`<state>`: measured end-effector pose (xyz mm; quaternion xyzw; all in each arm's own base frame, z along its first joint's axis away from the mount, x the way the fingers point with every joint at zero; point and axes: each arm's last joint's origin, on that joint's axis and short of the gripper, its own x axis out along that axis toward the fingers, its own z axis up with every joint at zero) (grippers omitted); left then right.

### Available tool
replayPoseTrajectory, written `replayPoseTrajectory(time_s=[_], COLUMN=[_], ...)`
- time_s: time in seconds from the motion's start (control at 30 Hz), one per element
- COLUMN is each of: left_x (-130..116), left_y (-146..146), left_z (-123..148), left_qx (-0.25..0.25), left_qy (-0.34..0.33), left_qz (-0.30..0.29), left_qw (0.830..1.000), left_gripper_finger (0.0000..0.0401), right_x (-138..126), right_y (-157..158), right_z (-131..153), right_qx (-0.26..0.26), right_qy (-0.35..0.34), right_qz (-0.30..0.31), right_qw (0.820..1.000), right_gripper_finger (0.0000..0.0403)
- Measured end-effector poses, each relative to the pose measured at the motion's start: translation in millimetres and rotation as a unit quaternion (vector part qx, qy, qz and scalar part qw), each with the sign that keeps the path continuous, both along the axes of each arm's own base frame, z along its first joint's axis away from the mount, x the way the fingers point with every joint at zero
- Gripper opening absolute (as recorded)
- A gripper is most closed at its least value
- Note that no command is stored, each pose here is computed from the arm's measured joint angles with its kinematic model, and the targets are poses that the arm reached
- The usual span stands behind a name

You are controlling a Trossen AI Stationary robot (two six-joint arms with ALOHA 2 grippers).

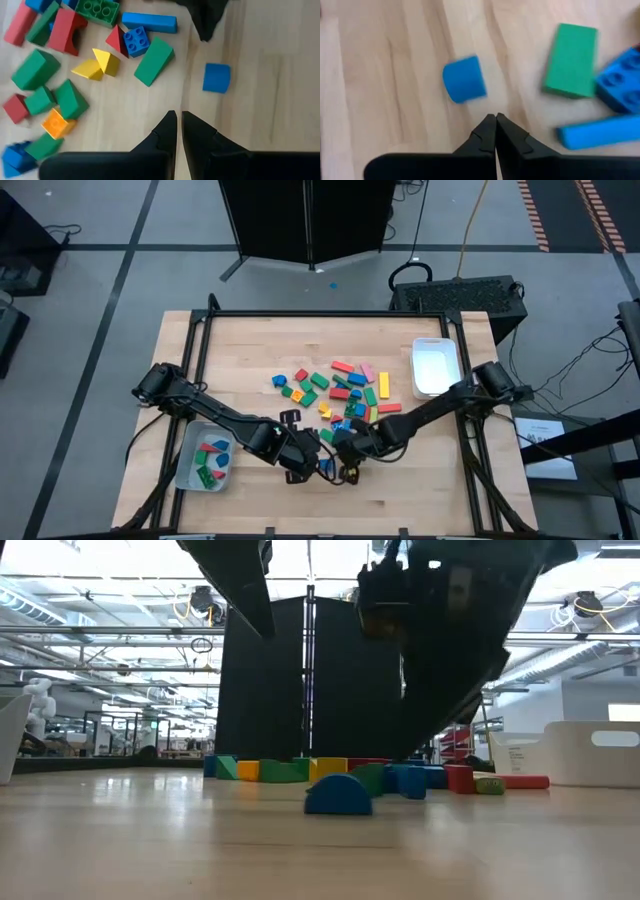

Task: Sort blocks by size
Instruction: Put the blue half cylindrical block into the gray bin

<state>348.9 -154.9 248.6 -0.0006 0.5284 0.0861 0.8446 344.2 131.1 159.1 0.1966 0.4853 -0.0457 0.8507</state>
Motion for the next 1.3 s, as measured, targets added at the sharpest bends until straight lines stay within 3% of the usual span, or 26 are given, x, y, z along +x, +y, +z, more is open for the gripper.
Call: replayPoseTrajectory(time_s=[0.17,0.3,0.4,0.5,0.67,0.8,0.9,1.07,1.3], left_x=[3.3,5.7,13.7,23.5,31.5,35.4,38.0,43.2,52.1], left_y=[-1.4,-5.9,-7.5,-9.0,-14.1,-19.8,-22.7,-25.8,-18.5], left_z=[1.5,3.2,1.5,-5.7,-35.4,-56.5,-67.9,-78.4,-98.9], left_qx=[-0.018,-0.018,-0.057,-0.089,-0.080,-0.068,-0.058,-0.069,-0.046], left_qy=[-0.021,-0.038,-0.054,-0.062,-0.025,-0.003,0.004,0.000,0.009], left_qz=[0.019,-0.009,-0.014,-0.016,-0.019,-0.026,-0.036,-0.039,-0.035], left_qw=[0.999,0.999,0.997,0.994,0.996,0.997,0.998,0.997,0.998], left_gripper_finger=[0.0031,0.0031,0.0042,0.0075,0.0167,0.0234,0.0263,0.0276,0.0277], right_x=[-20.7,-61.9,-99.7,-138.5,-195.1,-219.7,-225.5,-224.8,-219.7], right_y=[0.2,7.9,9.3,7.7,-2.4,-12.2,-15.9,-15.4,-8.2], right_z=[32.1,77.9,117.9,151.9,191.8,203.3,203.8,194.6,182.0], right_qx=[-0.008,-0.002,0.016,0.049,0.087,0.080,0.061,0.032,0.012], right_qy=[0.022,0.027,-0.002,-0.047,-0.142,-0.186,-0.196,-0.162,-0.114], right_qz=[0.019,0.037,0.011,-0.015,-0.047,-0.062,-0.070,-0.085,-0.097], right_qw=[1.000,0.999,1.000,0.998,0.985,0.977,0.976,0.983,0.989], right_gripper_finger=[0.0000,0.0000,0.0000,0.0000,0.0000,0.0000,0.0000,0.0000,0.0000])
